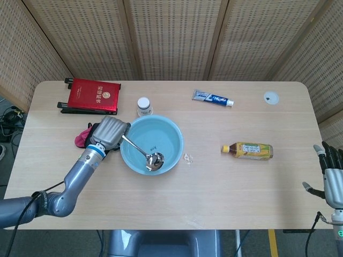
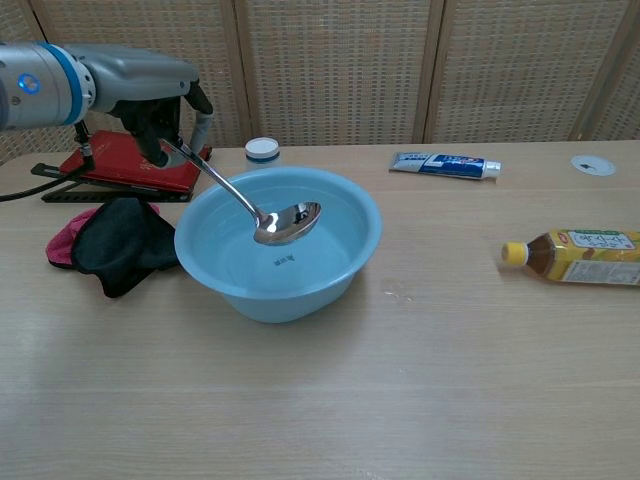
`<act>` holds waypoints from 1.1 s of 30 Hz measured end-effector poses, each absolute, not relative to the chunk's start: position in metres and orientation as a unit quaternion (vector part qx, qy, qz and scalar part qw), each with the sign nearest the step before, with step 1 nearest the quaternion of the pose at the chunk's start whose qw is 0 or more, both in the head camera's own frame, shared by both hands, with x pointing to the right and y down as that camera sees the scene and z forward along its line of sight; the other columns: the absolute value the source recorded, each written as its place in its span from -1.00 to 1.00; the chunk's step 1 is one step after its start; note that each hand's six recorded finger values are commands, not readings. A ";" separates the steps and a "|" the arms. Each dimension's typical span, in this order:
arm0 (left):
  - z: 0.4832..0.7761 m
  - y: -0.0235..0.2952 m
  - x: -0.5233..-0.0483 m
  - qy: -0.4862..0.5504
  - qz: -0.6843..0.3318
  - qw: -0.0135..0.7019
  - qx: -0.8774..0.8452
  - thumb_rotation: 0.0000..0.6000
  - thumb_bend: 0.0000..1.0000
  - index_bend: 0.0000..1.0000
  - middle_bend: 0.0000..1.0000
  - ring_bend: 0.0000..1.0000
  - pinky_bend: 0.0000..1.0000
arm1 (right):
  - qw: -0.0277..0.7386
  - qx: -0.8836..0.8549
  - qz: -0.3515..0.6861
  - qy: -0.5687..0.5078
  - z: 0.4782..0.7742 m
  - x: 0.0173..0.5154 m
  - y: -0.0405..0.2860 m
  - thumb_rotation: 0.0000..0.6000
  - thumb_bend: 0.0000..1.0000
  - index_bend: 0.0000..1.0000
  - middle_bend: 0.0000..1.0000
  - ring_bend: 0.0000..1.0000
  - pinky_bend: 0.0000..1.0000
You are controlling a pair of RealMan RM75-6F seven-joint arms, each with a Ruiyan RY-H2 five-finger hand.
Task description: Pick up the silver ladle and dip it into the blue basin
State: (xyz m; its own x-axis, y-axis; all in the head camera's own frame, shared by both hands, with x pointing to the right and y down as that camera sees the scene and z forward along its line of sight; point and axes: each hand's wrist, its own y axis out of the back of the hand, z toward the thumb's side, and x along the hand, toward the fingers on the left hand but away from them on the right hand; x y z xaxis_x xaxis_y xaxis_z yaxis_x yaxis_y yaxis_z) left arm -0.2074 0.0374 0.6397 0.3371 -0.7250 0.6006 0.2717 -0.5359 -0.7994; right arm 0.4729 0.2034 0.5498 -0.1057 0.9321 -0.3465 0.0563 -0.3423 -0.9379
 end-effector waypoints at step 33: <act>0.731 0.014 -0.156 0.102 -0.593 0.533 -0.594 1.00 0.18 0.44 0.84 0.84 1.00 | 0.350 -0.551 0.610 -0.449 0.555 0.487 0.197 1.00 -1.00 -1.00 -1.00 -1.00 -1.00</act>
State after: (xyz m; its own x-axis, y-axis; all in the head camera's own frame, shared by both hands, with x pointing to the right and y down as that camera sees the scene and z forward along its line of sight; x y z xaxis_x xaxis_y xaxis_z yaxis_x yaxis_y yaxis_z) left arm -0.1560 0.0142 0.7314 0.2756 -0.7537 0.5967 0.5120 -0.4103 -0.7547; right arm 0.4870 0.1970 0.5552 -0.1479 0.9219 -0.3580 0.0671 -0.3518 -0.9337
